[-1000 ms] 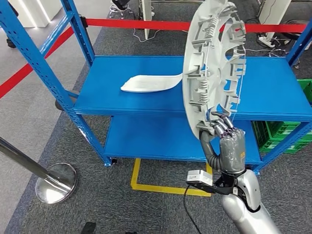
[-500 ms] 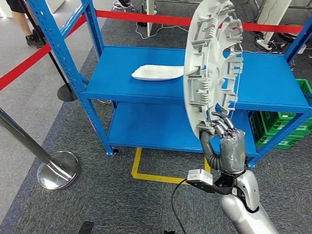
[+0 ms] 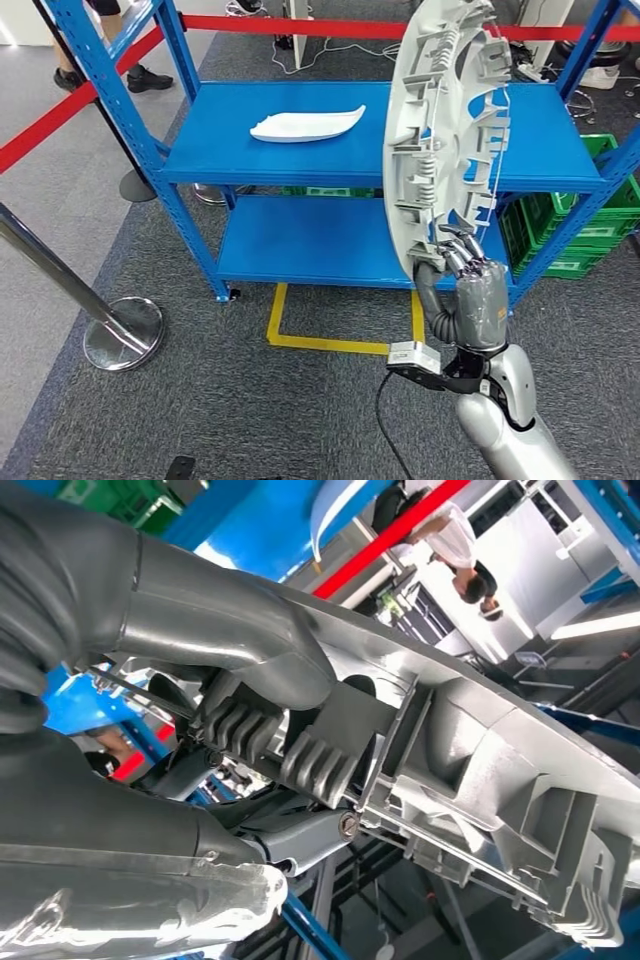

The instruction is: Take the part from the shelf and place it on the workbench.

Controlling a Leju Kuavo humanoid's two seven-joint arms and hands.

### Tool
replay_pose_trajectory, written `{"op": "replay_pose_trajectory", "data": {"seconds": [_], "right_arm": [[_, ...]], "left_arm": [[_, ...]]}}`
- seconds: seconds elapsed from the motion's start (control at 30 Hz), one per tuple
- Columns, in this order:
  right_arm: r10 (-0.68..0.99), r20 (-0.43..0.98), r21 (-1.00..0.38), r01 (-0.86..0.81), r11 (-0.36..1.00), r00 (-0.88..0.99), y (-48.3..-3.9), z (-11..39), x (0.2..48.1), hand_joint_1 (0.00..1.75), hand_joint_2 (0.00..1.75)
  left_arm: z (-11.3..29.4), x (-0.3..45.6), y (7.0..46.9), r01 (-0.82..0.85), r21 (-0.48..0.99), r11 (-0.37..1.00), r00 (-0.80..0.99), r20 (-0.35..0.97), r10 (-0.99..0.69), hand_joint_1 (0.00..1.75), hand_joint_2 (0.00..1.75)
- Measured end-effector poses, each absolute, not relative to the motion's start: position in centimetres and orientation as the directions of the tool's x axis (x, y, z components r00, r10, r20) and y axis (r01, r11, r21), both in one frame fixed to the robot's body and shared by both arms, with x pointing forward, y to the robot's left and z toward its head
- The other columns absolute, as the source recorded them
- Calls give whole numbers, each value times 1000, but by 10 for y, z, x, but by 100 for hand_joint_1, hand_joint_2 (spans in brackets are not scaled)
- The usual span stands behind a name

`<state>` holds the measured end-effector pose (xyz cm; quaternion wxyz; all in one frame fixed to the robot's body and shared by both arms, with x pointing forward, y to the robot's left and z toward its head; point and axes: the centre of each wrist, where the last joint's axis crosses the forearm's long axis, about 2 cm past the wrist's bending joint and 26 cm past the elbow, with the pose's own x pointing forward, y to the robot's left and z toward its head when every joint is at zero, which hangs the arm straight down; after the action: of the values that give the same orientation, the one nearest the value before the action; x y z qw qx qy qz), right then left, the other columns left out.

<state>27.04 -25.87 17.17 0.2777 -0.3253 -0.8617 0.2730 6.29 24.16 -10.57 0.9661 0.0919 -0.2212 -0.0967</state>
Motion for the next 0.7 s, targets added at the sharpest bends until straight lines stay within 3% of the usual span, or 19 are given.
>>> {"op": "replay_pose_trajectory", "data": {"seconds": [0.7], "right_arm": [[714,322,-642,411,647,-622,-262,169,268,175,175]], "left_arm": [[-106,65,242,150,218,964,880,414,-231,0,175]]}}
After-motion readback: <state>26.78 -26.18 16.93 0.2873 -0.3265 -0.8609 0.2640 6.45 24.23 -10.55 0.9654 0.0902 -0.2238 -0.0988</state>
